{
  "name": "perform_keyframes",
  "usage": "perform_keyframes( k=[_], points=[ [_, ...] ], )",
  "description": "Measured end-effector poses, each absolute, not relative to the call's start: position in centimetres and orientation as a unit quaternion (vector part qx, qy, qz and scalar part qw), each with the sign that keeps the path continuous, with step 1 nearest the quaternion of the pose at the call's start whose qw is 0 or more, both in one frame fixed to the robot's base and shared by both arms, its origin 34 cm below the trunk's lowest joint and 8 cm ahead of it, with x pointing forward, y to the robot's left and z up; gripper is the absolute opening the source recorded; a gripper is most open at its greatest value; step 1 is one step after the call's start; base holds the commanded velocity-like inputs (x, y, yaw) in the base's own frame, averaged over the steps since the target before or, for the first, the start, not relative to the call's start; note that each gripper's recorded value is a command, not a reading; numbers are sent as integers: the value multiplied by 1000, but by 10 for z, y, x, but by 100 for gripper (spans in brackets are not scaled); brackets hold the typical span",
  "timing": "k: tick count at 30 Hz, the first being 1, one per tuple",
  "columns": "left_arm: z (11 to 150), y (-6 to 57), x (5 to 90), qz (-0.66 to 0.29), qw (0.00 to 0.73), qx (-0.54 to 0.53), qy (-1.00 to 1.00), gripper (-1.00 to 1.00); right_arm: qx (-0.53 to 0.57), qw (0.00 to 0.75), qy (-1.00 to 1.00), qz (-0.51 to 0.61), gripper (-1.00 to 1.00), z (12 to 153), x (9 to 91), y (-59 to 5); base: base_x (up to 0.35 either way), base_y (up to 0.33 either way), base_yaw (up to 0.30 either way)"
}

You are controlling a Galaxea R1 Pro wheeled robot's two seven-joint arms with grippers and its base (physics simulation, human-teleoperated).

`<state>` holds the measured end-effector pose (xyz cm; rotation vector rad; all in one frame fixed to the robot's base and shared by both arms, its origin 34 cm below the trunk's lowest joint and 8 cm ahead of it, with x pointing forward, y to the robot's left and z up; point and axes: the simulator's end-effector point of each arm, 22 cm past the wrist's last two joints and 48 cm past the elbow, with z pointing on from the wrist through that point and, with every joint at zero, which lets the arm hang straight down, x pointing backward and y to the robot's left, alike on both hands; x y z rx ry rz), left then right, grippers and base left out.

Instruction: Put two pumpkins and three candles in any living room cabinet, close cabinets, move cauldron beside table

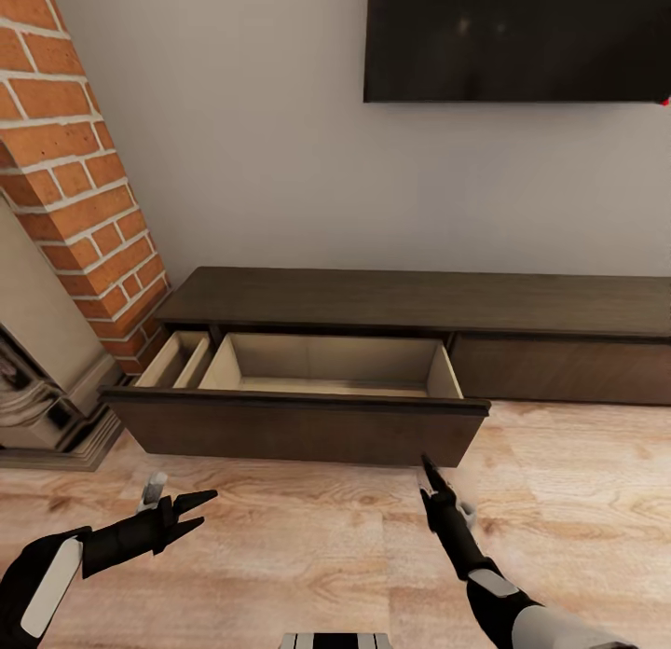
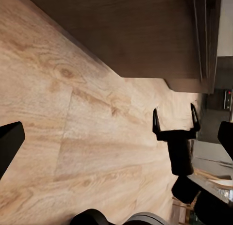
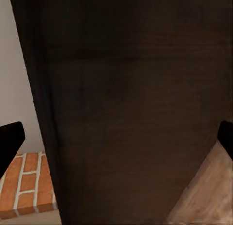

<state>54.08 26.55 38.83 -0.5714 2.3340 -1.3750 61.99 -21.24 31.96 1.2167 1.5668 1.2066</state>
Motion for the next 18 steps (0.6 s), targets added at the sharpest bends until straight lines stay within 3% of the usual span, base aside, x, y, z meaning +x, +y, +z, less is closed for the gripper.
perform_keyframes(
  k=[18],
  points=[
    [430,273,558,-536,227,-227,781,100,500,377,641,443,100,297,586,-220,0,0,0]
  ],
)
